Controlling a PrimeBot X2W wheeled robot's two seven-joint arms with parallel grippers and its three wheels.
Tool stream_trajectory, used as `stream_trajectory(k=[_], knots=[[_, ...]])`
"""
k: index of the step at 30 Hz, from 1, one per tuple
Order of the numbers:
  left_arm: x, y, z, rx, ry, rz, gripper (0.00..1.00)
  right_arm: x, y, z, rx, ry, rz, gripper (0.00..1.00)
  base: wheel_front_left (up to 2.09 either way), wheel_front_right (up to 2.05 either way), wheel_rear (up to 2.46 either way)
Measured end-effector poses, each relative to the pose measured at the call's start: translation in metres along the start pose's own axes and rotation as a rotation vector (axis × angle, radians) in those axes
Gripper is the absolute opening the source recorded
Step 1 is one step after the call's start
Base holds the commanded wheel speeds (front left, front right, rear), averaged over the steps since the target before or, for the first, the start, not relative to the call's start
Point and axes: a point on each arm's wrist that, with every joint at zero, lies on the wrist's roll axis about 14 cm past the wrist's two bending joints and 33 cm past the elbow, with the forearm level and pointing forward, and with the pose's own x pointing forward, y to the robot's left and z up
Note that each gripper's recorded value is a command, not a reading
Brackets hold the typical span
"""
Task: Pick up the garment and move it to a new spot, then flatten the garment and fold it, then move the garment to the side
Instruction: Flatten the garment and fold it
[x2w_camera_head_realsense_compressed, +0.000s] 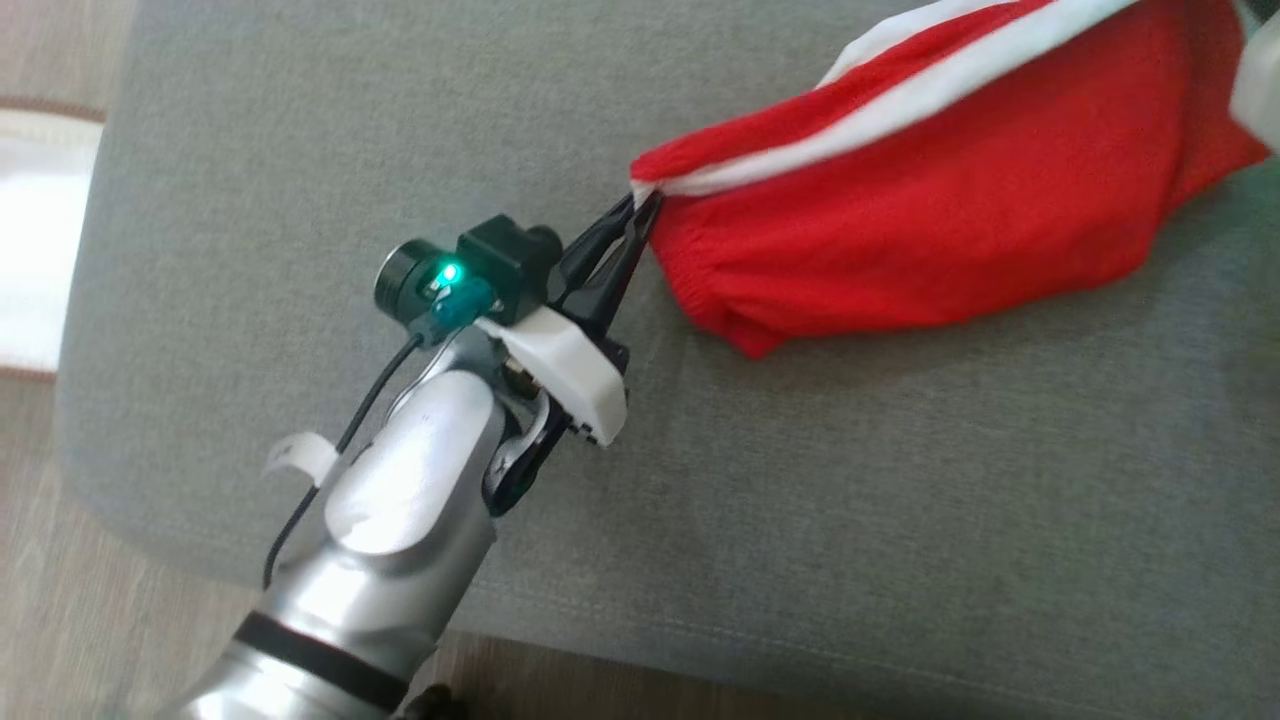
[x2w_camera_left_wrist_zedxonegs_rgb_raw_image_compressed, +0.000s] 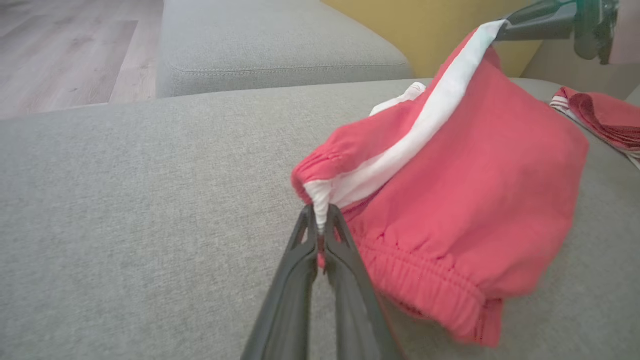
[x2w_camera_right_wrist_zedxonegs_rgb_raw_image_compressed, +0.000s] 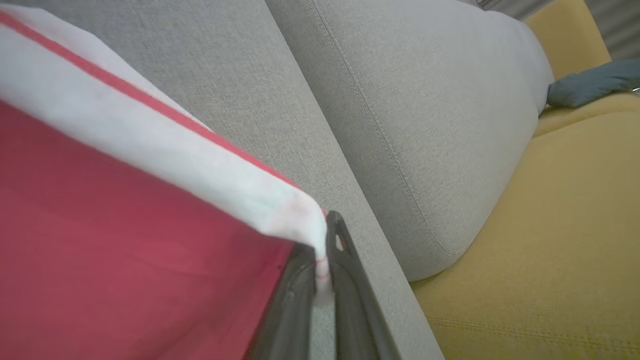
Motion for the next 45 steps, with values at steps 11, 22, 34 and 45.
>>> stream_trajectory(k=[11,22,34,45], knots=[[0.008,0.011,-0.014,-0.015,0.029,0.018,0.00,0.031,0.014,-0.008,0.010,0.018,0.030,0.00,0.00,0.00,0.00],[0.017,0.008,-0.005,-0.007,0.014,0.026,1.00,0.017,-0.006,0.001,0.111,-0.076,-0.046,1.00,0.00,0.00,0.00],[-0.004,0.028,0.060,-0.075,-0.192,0.169,1.00,-0.060,-0.043,0.039,0.428,-0.365,-0.261,1.00,0.00,0.00,0.00],[-0.049,0.020,0.112,-0.164,-0.402,0.233,1.00,-0.158,-0.028,0.025,0.689,-0.532,-0.465,1.00,0.00,0.00,0.00]])
